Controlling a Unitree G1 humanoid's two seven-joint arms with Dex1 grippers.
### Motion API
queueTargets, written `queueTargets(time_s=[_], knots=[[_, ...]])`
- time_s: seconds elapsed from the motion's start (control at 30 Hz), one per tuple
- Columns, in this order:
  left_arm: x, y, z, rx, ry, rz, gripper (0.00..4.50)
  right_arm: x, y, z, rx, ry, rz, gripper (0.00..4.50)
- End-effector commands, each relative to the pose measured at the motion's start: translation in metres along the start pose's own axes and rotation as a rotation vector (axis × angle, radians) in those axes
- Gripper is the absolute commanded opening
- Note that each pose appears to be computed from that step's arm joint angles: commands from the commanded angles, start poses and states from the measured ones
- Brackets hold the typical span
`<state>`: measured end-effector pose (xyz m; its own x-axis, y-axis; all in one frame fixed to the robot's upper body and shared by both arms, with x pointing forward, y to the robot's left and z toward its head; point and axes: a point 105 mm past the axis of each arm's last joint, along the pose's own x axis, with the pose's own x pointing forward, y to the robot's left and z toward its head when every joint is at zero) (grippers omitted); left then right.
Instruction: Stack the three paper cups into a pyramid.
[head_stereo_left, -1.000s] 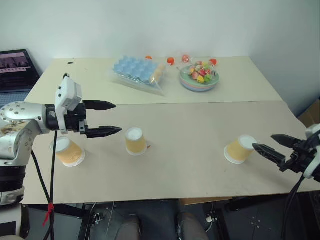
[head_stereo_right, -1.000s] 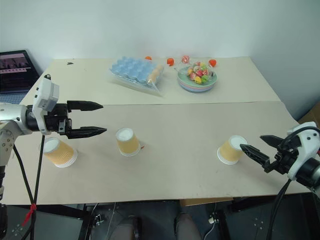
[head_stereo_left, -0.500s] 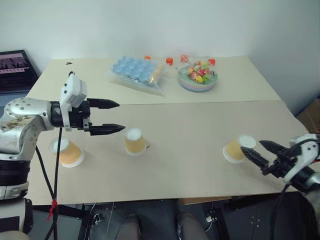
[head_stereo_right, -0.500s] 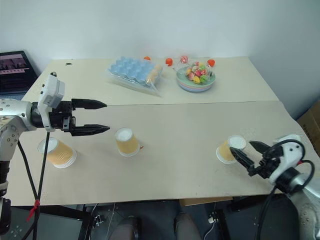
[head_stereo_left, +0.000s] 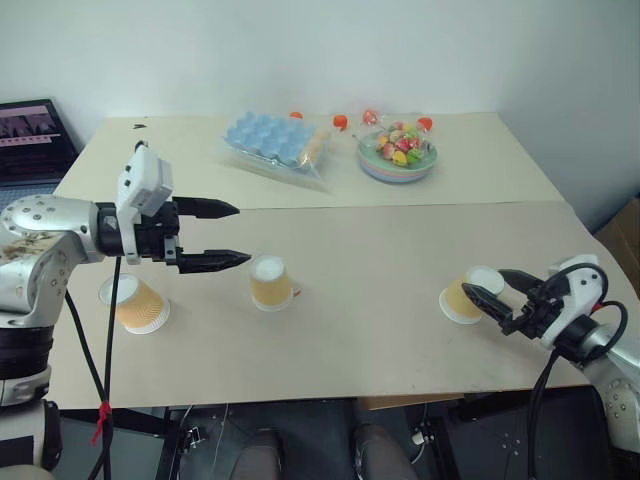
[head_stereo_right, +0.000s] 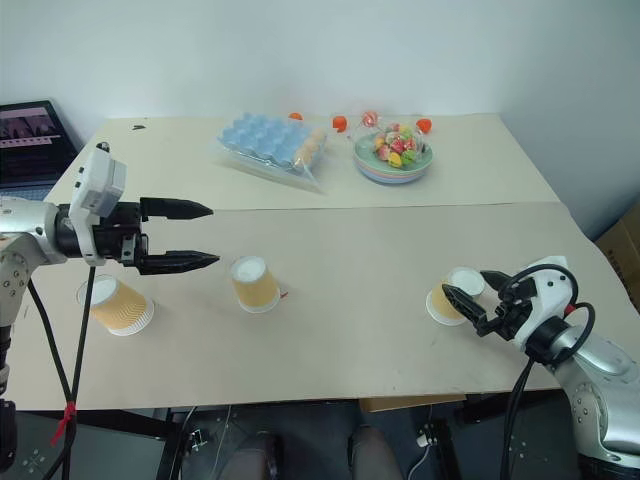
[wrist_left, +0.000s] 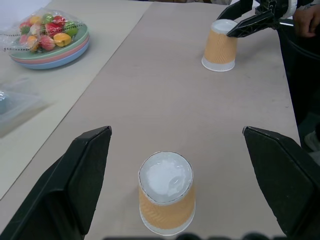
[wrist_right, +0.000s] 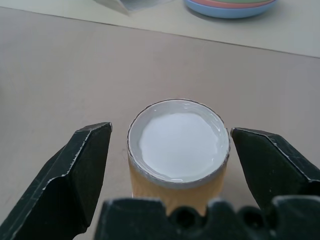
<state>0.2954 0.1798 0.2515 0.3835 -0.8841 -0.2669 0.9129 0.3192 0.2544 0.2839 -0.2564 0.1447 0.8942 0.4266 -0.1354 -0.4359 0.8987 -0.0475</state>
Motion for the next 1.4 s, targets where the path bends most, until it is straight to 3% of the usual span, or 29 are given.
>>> queueTargets(time_s=[0.03, 0.07, 0.17, 0.27, 0.47, 0.7, 0.83, 1.13, 1.4], knots=[[-0.006, -0.001, 0.015, 0.046, -0.021, 0.017, 4.5, 0.002, -0.001, 0.012, -0.055, -0.037, -0.003, 4.48], [-0.006, -0.001, 0.016, 0.048, -0.022, 0.018, 4.5, 0.004, -0.002, 0.012, -0.053, -0.037, -0.003, 4.48], [-0.005, -0.001, 0.018, 0.053, -0.025, 0.019, 4.5, 0.007, -0.002, 0.011, -0.046, -0.04, -0.004, 3.8], [-0.004, -0.001, 0.019, 0.053, -0.027, 0.018, 4.5, 0.008, -0.002, 0.012, -0.058, -0.039, -0.005, 2.87], [-0.005, -0.003, 0.02, 0.05, -0.025, 0.014, 4.5, 0.018, 0.008, 0.034, -0.141, -0.012, 0.047, 2.87], [-0.007, -0.004, 0.023, 0.065, -0.024, 0.014, 4.5, 0.071, 0.072, 0.073, -0.176, -0.016, 0.249, 2.87], [-0.007, -0.004, 0.024, 0.071, -0.031, 0.024, 4.5, 0.088, 0.116, 0.071, -0.172, -0.011, 0.384, 2.87], [-0.009, -0.006, 0.023, 0.075, -0.032, 0.048, 4.5, 0.111, 0.169, 0.053, -0.1, 0.004, 0.485, 2.87], [-0.007, -0.006, 0.023, 0.078, -0.04, 0.053, 4.5, 0.122, 0.189, 0.048, -0.087, 0.0, 0.523, 2.87]])
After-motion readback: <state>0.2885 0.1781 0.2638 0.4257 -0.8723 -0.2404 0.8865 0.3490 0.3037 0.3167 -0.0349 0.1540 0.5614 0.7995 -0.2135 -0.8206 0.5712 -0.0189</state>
